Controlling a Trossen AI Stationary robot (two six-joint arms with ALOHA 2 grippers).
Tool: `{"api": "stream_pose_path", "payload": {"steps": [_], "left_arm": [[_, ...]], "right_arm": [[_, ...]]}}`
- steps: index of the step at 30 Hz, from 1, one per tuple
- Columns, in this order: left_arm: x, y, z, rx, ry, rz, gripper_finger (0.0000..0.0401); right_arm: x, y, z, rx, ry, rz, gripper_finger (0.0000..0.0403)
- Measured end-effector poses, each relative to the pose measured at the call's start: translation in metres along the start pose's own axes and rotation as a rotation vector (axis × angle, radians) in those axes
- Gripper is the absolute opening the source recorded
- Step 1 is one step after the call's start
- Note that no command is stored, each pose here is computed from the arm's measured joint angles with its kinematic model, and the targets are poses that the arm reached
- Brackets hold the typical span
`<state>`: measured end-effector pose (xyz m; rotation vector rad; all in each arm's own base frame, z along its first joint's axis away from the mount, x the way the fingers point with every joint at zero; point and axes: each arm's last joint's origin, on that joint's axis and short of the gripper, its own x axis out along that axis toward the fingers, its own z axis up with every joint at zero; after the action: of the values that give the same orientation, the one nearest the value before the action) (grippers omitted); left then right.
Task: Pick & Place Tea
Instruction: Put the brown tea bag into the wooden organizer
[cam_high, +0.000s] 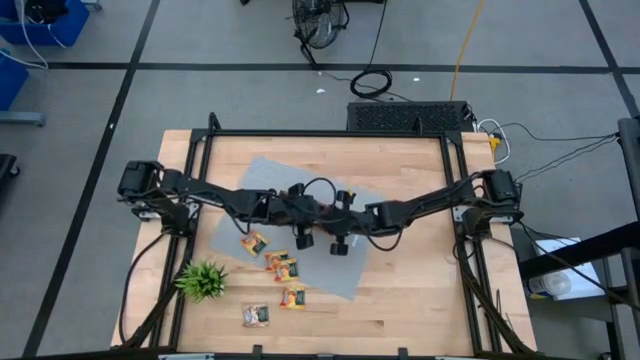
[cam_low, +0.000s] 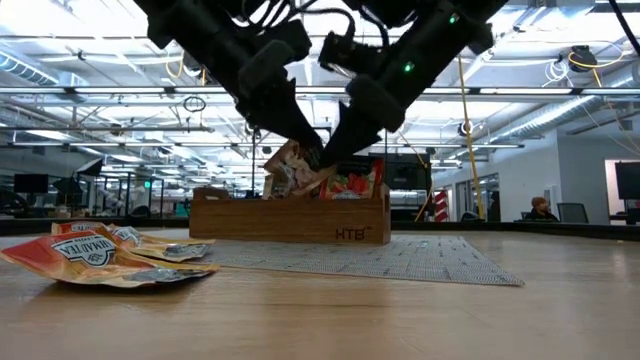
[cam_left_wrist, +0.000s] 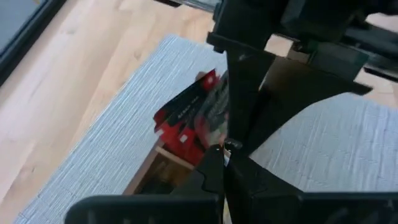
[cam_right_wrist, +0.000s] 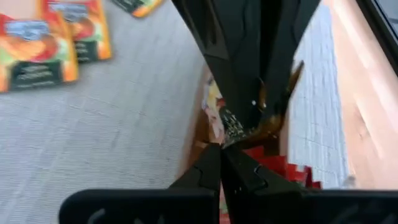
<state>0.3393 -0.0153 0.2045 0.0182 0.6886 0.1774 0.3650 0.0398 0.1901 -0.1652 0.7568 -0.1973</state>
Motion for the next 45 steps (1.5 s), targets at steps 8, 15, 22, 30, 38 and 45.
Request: {"api": "stream_pose_path", "payload": {"steps": [8, 15, 22, 30, 38, 45], "left_arm": [[-0.001, -0.005, -0.004, 0.022, -0.004, 0.022, 0.0002], [-0.008, 0.003, -0.004, 0.059, 0.018, 0.123, 0.0001], [-0.026, 0.007, 0.007, 0.063, -0.074, 0.142, 0.0001], [-0.031, 0.011, -0.033, 0.040, -0.285, 0.082, 0.0000], [-0.042, 0.017, -0.080, 0.083, -0.565, 0.010, 0.0000], [-0.038, 0.025, -0.097, 0.096, -0.535, 0.036, 0.0000]], "right_arm": [[-0.029, 0.021, 0.011, -0.028, -0.085, 0.046, 0.0000], [-0.056, 0.029, 0.017, -0.036, -0.152, 0.097, 0.0000], [-0.066, 0.022, 0.002, 0.005, -0.149, 0.099, 0.0000], [-0.070, 0.021, -0.020, 0.032, -0.212, 0.111, 0.0000], [-0.077, 0.018, -0.029, 0.036, -0.302, 0.116, 0.0000], [-0.076, 0.018, -0.031, 0.034, -0.350, 0.115, 0.0000]]}}
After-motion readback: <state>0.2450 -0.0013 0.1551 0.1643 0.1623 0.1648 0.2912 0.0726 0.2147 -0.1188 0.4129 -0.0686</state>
